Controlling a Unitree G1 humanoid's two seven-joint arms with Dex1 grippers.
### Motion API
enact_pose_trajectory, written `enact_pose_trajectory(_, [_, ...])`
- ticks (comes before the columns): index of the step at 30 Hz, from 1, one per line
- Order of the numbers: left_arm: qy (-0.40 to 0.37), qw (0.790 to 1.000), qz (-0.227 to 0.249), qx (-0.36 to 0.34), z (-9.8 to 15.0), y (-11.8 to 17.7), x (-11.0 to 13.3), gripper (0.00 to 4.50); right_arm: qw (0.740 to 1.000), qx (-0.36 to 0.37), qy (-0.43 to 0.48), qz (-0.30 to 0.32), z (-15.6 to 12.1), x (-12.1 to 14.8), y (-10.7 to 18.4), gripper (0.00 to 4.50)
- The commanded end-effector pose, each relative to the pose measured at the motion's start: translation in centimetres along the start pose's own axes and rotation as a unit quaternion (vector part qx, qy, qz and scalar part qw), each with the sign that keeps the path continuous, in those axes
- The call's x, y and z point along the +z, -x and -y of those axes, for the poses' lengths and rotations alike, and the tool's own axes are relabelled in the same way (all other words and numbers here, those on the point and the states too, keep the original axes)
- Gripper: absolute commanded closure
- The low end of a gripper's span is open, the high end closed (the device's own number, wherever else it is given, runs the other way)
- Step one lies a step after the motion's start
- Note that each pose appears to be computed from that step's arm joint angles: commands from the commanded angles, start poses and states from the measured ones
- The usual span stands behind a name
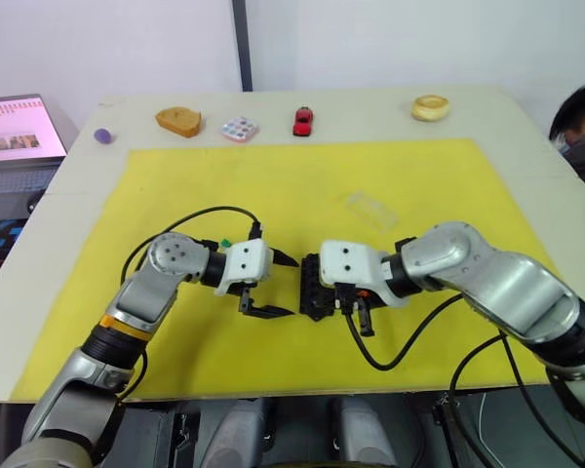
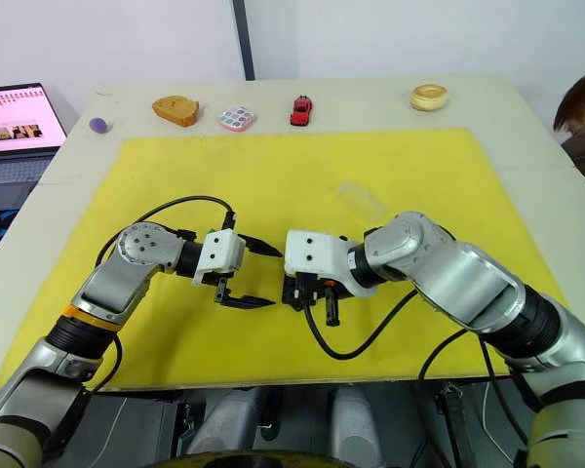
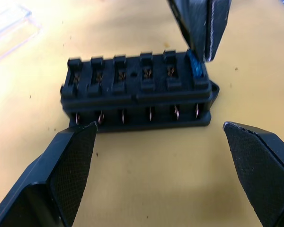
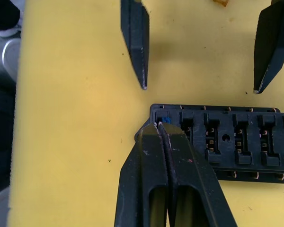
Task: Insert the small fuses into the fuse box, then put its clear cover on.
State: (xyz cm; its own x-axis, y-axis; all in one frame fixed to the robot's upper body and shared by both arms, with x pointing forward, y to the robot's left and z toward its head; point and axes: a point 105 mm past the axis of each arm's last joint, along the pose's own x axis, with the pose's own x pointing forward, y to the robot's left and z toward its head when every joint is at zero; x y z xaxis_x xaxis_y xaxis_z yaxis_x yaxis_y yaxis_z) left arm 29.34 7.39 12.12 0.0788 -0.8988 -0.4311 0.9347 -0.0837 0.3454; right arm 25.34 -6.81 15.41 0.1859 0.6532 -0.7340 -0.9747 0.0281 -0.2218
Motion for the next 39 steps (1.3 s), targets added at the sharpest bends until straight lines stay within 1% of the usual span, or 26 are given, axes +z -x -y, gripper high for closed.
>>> enact_pose_trajectory(1, [-0.026, 1.0, 0.004, -0.001, -0.3, -0.1, 0.9, 0.0, 1.0, -0.002, -0.006, -0.02, 0.0, -1.0, -0.1, 4.46])
enact_pose_trajectory(6, [-0.022, 1.0, 0.01, 0.005, -0.4, 0.1, 1.0, 0.0, 1.0, -0.003, 0.006, -0.017, 0.1, -0.7, 0.3, 4.46])
enact_pose_trajectory(10, [-0.015, 0.999, 0.026, 0.021, -1.0, 0.9, 1.7, 0.0, 0.999, -0.025, 0.022, 0.021, 1.1, 1.2, 2.1, 4.46])
enact_pose_trajectory(12, [-0.027, 0.998, 0.051, 0.026, -1.2, 1.6, 3.2, 0.0, 0.996, -0.046, 0.031, 0.063, 1.9, 2.8, 3.3, 4.46])
enact_pose_trajectory(14, [-0.022, 0.997, 0.071, 0.038, -1.4, 3.0, 5.1, 0.0, 0.991, -0.064, 0.061, 0.101, 2.2, 4.3, 5.1, 4.46])
enact_pose_trajectory(16, [0.004, 0.995, 0.081, 0.049, -1.4, 4.6, 6.2, 0.0, 0.988, -0.072, 0.077, 0.114, 2.3, 4.4, 6.4, 4.46])
enact_pose_trajectory(19, [0.043, 0.995, 0.065, 0.062, -0.9, 7.2, 6.5, 0.0, 0.987, -0.082, 0.078, 0.11, 2.5, 3.5, 7.9, 4.46])
enact_pose_trajectory(21, [0.084, 0.992, 0.02, 0.091, -0.6, 10.2, 5.3, 0.0, 0.988, -0.111, 0.053, 0.097, 3.6, 1.9, 9.8, 4.46])
enact_pose_trajectory(22, [0.104, 0.988, 0.007, 0.114, -0.7, 12.0, 4.9, 0.0, 0.988, -0.126, 0.038, 0.086, 4.1, 0.7, 10.9, 4.46])
enact_pose_trajectory(24, [0.14, 0.978, -0.01, 0.153, -0.7, 14.9, 4.1, 0.0, 0.987, -0.151, 0.017, 0.044, 4.7, -1.9, 12.8, 4.46])
enact_pose_trajectory(26, [0.165, 0.968, -0.031, 0.188, -0.5, 17.6, 3.2, 0.0, 0.986, -0.166, -0.004, 0.019, 4.8, -3.7, 14.4, 3.91])
enact_pose_trajectory(28, [0.191, 0.956, -0.045, 0.22, -0.1, 20.0, 2.2, 0.0, 0.984, -0.176, -0.021, 0.007, 4.8, -5.0, 15.7, 3.17])
enact_pose_trajectory(31, [0.236, 0.933, -0.064, 0.265, 0.5, 23.3, 0.0, 0.0, 0.977, -0.212, -0.036, -0.005, 5.6, -6.6, 17.6, 1.56])
enact_pose_trajectory(33, [0.26, 0.923, -0.082, 0.273, 1.3, 24.5, -1.7, 0.0, 0.973, -0.226, -0.05, -0.014, 5.8, -7.7, 18.5, 0.5])
enact_pose_trajectory(34, [0.271, 0.918, -0.088, 0.274, 1.7, 24.8, -2.5, 0.0, 0.97, -0.233, -0.058, -0.023, 5.9, -8.5, 19.0, 0.06])
enact_pose_trajectory(36, [0.287, 0.912, -0.1, 0.274, 2.4, 25.2, -3.8, 0.0, 0.967, -0.239, -0.074, -0.037, 6.0, -10.0, 19.5, 0.06])
enact_pose_trajectory(39, [0.291, 0.912, -0.098, 0.273, 2.4, 25.2, -4.2, 0.0, 0.966, -0.243, -0.085, -0.032, 6.2, -10.6, 19.6, 0.06])
